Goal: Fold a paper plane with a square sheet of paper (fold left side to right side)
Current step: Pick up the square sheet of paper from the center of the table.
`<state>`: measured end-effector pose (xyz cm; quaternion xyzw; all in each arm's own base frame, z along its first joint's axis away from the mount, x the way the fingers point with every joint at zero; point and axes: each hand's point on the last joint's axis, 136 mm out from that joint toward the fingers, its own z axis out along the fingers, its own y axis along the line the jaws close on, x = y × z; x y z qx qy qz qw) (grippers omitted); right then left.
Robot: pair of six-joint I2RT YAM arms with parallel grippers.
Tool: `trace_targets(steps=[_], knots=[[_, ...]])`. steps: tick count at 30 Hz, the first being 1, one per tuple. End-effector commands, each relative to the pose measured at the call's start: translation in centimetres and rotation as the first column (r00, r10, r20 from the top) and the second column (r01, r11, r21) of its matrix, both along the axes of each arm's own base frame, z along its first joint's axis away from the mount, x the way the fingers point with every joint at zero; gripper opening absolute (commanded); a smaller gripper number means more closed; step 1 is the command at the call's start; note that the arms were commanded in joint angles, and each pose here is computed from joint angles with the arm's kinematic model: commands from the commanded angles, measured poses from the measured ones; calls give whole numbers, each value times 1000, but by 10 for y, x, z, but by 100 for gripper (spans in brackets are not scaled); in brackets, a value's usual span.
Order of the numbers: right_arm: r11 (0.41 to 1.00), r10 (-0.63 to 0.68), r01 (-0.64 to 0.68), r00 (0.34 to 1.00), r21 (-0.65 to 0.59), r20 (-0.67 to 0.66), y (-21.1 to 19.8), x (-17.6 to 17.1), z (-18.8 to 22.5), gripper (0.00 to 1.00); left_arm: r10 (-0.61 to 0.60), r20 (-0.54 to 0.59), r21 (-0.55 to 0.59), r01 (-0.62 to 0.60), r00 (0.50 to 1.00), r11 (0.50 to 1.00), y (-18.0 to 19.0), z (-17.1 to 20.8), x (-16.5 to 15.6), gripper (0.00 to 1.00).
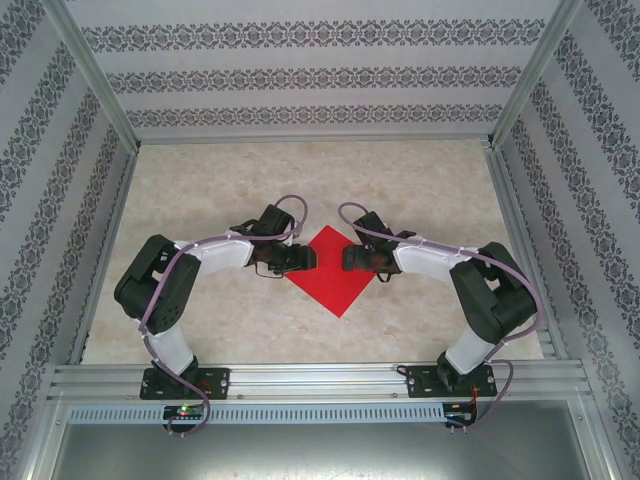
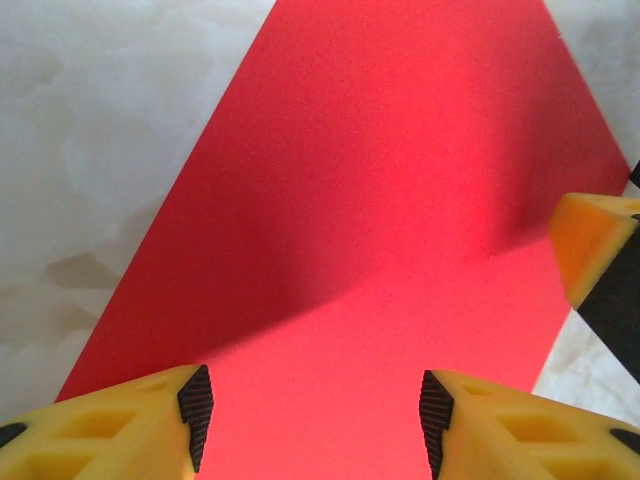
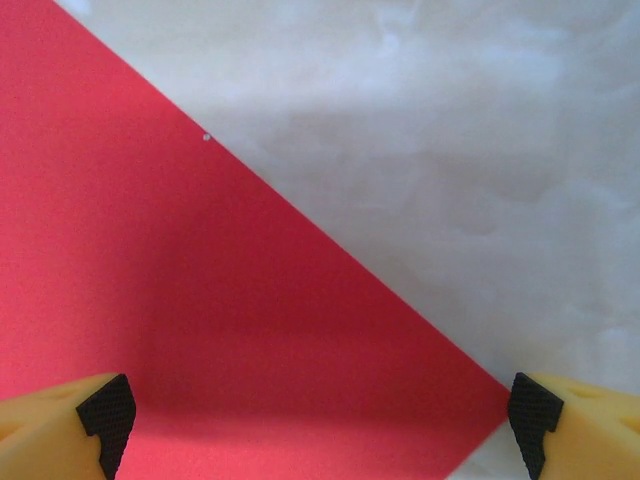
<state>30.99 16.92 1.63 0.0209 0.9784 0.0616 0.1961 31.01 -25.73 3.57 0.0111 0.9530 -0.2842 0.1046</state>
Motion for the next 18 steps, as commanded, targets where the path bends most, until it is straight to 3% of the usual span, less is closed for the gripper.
trace_targets(steps=[1,4,9,18], knots=[[998,-4,6,1000,59,-24,13,2,-6,98,-22,-8,99,23,1000,995,3,-7,-5,61],[997,-1,4,999,72,-45,20,-2,-12,98,-32,-29,114,35,999,993,1,-17,-10,59],[996,25,-20,998,92,-55,35,-12,-13,98,-13,-53,118,19,999,993,0,-31,-15,48],[987,111,-108,994,119,-19,69,-23,11,94,-15,-38,83,18,999,996,-7,-25,-14,46]])
